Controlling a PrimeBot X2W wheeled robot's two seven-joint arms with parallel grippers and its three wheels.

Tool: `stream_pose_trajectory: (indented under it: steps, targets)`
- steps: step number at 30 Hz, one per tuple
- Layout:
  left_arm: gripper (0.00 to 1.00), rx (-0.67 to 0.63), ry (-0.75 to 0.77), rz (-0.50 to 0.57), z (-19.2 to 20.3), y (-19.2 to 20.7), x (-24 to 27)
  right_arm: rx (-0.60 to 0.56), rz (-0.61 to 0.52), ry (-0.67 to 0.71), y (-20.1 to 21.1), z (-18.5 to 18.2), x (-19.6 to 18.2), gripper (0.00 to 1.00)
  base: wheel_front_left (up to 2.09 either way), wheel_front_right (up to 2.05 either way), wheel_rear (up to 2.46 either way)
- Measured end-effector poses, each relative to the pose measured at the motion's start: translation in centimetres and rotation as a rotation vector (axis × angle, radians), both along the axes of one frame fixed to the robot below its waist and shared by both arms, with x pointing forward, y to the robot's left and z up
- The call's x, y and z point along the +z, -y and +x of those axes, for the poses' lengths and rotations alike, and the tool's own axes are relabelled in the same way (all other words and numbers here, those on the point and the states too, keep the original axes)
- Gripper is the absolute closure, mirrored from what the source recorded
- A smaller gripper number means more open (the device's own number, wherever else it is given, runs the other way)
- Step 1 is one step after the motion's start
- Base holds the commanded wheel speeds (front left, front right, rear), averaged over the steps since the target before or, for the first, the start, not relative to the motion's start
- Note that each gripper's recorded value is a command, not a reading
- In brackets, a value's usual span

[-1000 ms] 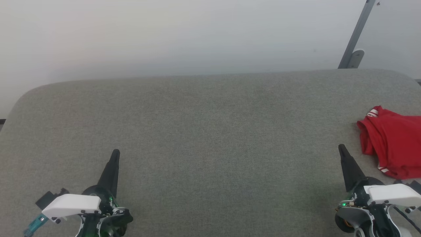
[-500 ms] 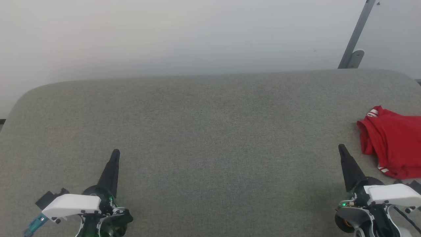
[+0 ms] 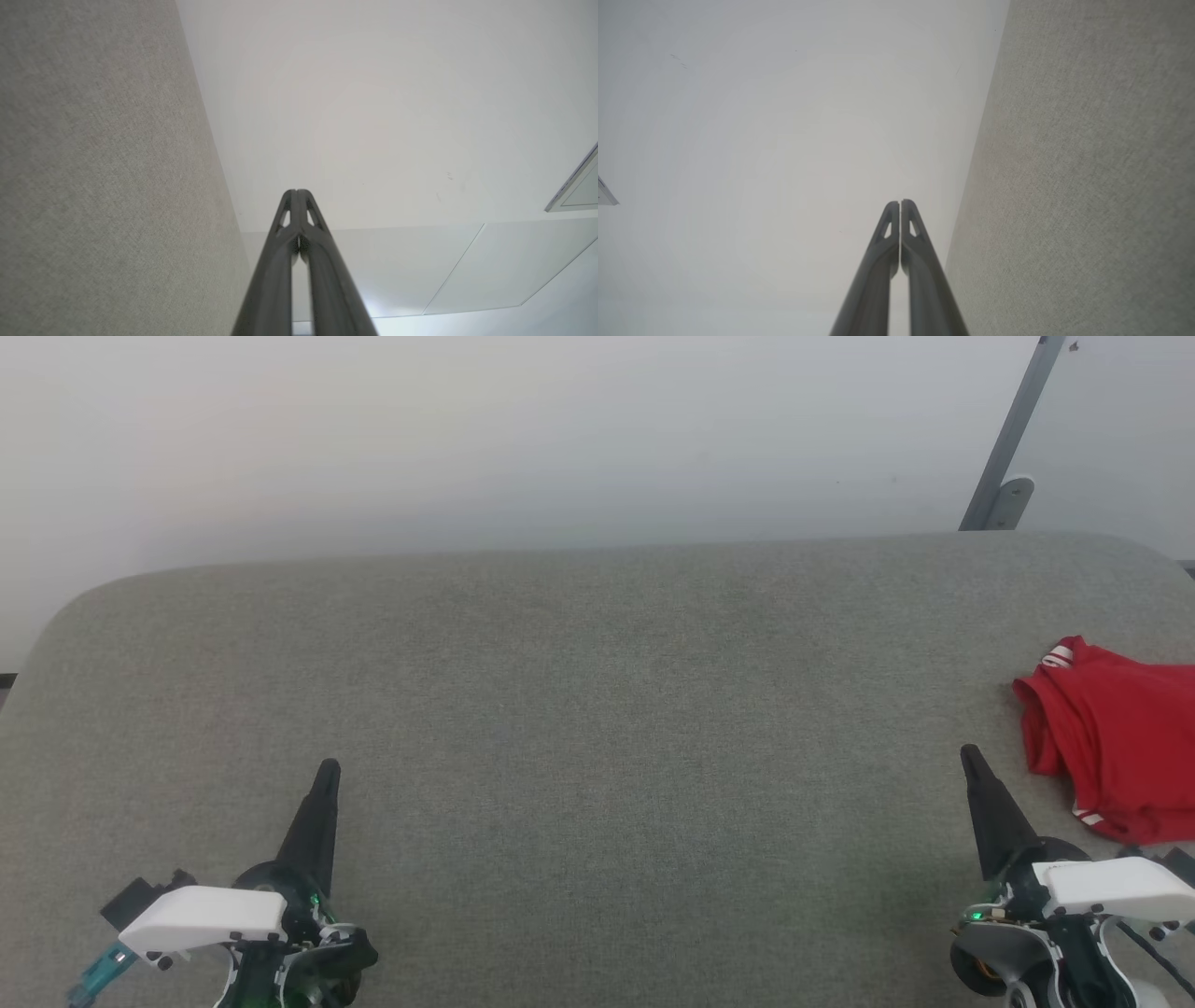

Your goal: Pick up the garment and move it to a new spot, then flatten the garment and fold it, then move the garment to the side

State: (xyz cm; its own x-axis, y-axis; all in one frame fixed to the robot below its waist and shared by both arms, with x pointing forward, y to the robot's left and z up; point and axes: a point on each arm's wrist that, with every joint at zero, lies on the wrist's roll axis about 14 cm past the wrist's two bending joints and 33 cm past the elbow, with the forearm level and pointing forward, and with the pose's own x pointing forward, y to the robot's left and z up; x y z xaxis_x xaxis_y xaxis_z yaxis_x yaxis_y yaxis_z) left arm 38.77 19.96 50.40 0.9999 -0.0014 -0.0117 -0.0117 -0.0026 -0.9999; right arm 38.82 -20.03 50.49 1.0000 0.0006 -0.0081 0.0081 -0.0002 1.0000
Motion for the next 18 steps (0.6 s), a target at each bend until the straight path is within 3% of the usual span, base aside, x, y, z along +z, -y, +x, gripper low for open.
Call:
stream_pose_trajectory:
  steps: [18]
  targets:
    - [1.0, 0.0, 0.0, 0.0, 0.0, 0.0, 0.0, 0.0, 0.0, 0.0, -0.01, 0.0, 0.0, 1.0, 0.0, 0.0, 0.0]
